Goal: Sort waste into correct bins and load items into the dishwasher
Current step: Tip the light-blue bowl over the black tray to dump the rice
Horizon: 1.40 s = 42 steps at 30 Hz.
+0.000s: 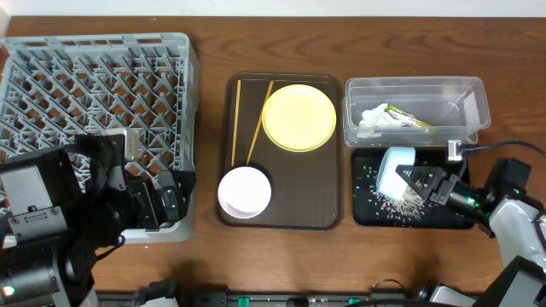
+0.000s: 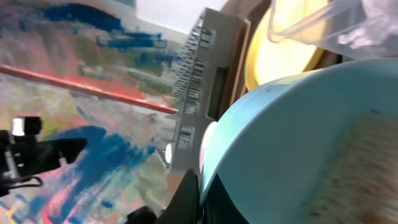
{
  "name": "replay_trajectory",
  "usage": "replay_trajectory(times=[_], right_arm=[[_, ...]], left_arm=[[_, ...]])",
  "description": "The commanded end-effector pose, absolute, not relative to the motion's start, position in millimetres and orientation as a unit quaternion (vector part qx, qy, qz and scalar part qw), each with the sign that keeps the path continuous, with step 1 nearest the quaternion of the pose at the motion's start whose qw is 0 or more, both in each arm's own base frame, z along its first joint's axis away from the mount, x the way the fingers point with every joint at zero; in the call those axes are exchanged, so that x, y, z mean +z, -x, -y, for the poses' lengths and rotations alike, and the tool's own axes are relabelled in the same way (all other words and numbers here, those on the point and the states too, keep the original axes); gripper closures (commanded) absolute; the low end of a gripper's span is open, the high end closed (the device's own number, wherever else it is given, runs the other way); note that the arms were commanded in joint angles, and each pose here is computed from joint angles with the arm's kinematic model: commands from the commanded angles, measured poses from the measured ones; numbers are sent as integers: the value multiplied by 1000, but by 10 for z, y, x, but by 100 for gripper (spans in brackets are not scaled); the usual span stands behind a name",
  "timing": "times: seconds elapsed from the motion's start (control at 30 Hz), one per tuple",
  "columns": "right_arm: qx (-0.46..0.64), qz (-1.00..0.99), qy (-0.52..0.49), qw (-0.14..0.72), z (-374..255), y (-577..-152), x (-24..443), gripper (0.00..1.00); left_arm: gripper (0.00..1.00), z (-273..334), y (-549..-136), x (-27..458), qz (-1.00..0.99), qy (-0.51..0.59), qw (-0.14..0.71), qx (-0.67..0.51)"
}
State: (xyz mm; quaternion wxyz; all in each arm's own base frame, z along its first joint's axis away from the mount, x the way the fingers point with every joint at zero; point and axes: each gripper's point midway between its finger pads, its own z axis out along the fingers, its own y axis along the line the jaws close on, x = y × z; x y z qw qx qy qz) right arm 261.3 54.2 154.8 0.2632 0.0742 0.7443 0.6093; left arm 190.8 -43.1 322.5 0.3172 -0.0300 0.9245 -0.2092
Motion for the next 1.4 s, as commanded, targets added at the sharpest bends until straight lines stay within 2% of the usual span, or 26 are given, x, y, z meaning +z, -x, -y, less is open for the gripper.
replay_trajectory(times=[0.0, 0.1, 0.17, 0.27, 0.37, 0.47, 0.53, 0.57, 0.63, 0.67, 0.77, 0.87, 0.97, 1.07, 1.17, 1.27, 1.37], right_arm=[[639, -715, -64, 277, -553, -2592, 1684, 99], [625, -726, -51, 283, -567, -2602, 1633, 99], [596, -757, -90, 250, -525, -2636, 1452, 99], [633, -723, -57, 270, -605, -2583, 1651, 99], [605, -754, -90, 241, -572, -2624, 1483, 99], [641, -715, -36, 275, -664, -2577, 1721, 99], [581, -772, -69, 246, -604, -2647, 1424, 99], [596, -764, -88, 232, -610, -2651, 1458, 99], [652, -709, -39, 264, -685, -2592, 1765, 99], [647, -714, -32, 266, -702, -2595, 1757, 99], [575, -781, -87, 229, -620, -2675, 1401, 99], [628, -731, -22, 266, -733, -2608, 1695, 99], [570, -784, -67, 236, -661, -2686, 1407, 99], [634, -726, -11, 267, -768, -2614, 1736, 99], [588, -772, -63, 234, -709, -2686, 1491, 99], [632, -731, -20, 256, -775, -2629, 1716, 99], [586, -772, -55, 240, -711, -2693, 1495, 99]], left_arm=[[2, 447, -1908, 3281, -922, 17, 326, -208], [2, 447, -1908, 3281, -922, 17, 326, -208], [2, 447, -1908, 3281, -922, 17, 326, -208], [2, 447, -1908, 3281, -922, 17, 326, -208], [2, 447, -1908, 3281, -922, 17, 326, -208], [2, 447, -1908, 3281, -922, 17, 326, -208], [2, 447, -1908, 3281, -922, 17, 326, -208], [2, 447, -1908, 3281, -922, 17, 326, -208], [2, 447, -1908, 3281, -922, 17, 326, -208], [2, 447, -1908, 3281, -922, 17, 326, -208], [2, 447, -1908, 3281, -922, 17, 326, -208], [2, 447, -1908, 3281, -922, 17, 326, -208], [2, 447, -1908, 3281, -922, 17, 326, -208], [2, 447, -1908, 3281, -922, 17, 326, -208], [2, 447, -1908, 3281, -922, 17, 326, -209], [2, 447, -1908, 3281, -922, 17, 326, -208], [2, 447, -1908, 3281, -922, 17, 326, -208]])
